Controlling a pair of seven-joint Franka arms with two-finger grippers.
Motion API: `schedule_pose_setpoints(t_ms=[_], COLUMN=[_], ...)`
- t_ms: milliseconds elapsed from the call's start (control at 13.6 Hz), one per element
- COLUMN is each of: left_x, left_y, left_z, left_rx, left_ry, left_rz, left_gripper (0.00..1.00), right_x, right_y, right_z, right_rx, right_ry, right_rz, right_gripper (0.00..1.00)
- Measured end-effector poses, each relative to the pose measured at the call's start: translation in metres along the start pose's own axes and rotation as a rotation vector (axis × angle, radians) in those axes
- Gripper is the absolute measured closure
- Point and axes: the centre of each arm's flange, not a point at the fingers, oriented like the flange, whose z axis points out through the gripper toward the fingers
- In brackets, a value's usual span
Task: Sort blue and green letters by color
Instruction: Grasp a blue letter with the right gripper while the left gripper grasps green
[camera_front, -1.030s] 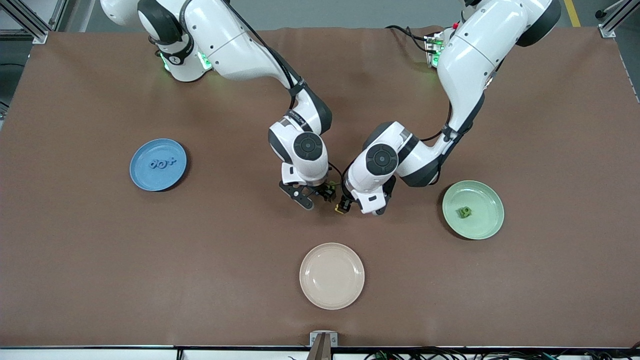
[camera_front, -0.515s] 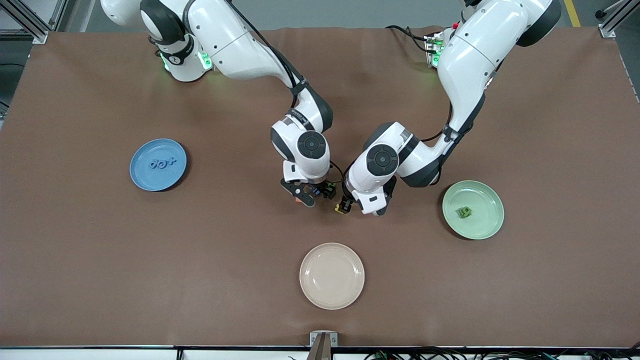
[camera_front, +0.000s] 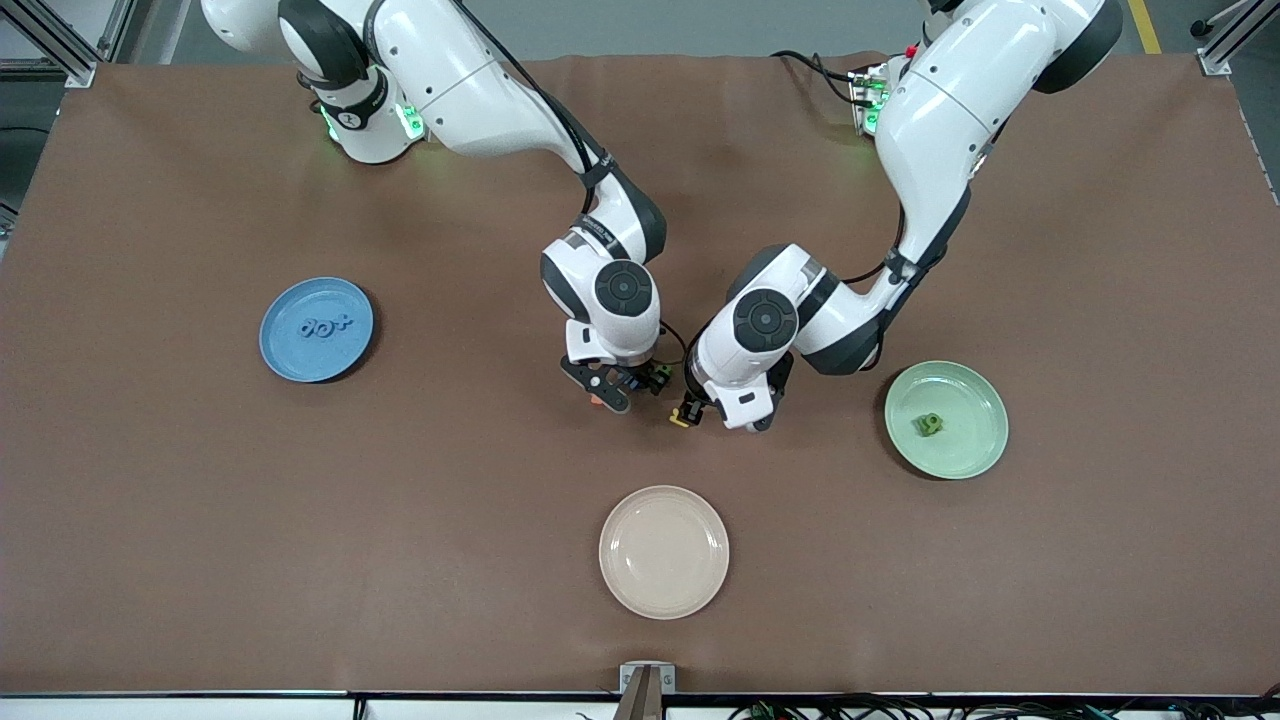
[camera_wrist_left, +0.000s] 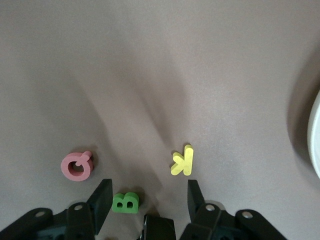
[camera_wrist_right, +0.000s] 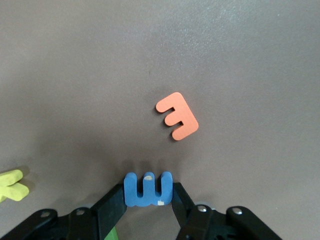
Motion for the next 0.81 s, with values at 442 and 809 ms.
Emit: schedule_pose_setpoints(t_ms=[442,809], left_x=[0.001,-0.002], left_y=[0.000,-0.002], left_z=[0.000,0.004], left_rx=[0.001,0.010], left_ry=[0.001,0.000], left_rz=[-0.001,0.001], left_gripper=[0.25,0.22], right_x=[0.006,0.067], right_y=[0.001,0.018], right_z=[-0.007,-0.042], right_rx=[-0.013,-0.079], right_ry=[0.001,-0.018], right_rz=[-0.014,-0.071], right_gripper=[0.60,0.60])
